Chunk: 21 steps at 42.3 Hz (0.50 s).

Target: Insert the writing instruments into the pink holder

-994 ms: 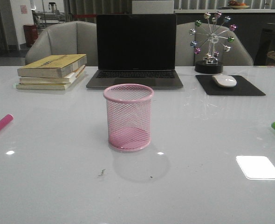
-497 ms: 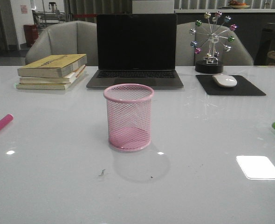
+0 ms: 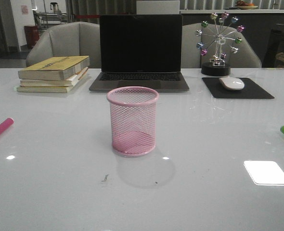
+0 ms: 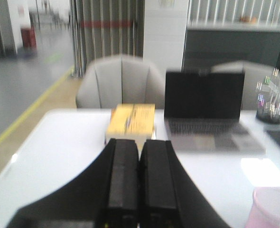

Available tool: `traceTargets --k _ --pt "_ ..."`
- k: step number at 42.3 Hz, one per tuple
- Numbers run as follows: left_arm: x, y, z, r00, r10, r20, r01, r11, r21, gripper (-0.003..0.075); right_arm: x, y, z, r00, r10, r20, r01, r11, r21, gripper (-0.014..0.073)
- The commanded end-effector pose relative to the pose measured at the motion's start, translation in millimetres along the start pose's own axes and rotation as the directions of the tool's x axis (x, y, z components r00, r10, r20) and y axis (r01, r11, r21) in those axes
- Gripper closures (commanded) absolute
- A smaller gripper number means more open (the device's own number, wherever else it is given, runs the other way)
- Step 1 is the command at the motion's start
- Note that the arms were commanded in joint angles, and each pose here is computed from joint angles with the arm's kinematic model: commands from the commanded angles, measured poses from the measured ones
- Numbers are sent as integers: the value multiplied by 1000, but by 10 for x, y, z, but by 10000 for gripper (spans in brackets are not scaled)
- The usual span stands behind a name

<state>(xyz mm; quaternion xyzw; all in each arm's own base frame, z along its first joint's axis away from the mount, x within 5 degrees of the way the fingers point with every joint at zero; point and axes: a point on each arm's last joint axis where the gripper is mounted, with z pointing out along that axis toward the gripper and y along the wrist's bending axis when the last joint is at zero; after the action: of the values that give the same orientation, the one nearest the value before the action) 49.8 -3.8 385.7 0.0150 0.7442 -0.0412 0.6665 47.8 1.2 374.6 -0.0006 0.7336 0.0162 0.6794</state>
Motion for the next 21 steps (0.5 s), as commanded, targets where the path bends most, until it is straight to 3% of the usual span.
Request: traceTargets --k 1,9,21 --pt "-65 -8 161 998 2 -56 -1 1000 4 629 -69 -1 157 999 -5 -49 5 1000 6 571" --pt "159 -6 434 951 -3 -311 2 1000 -5 629 160 -8 494 952 -2 -306 6 1000 10 571" --pt "466 7 804 870 2 -494 -11 1000 -15 628 584 -20 969 826 2 -563 8 1000 15 570"
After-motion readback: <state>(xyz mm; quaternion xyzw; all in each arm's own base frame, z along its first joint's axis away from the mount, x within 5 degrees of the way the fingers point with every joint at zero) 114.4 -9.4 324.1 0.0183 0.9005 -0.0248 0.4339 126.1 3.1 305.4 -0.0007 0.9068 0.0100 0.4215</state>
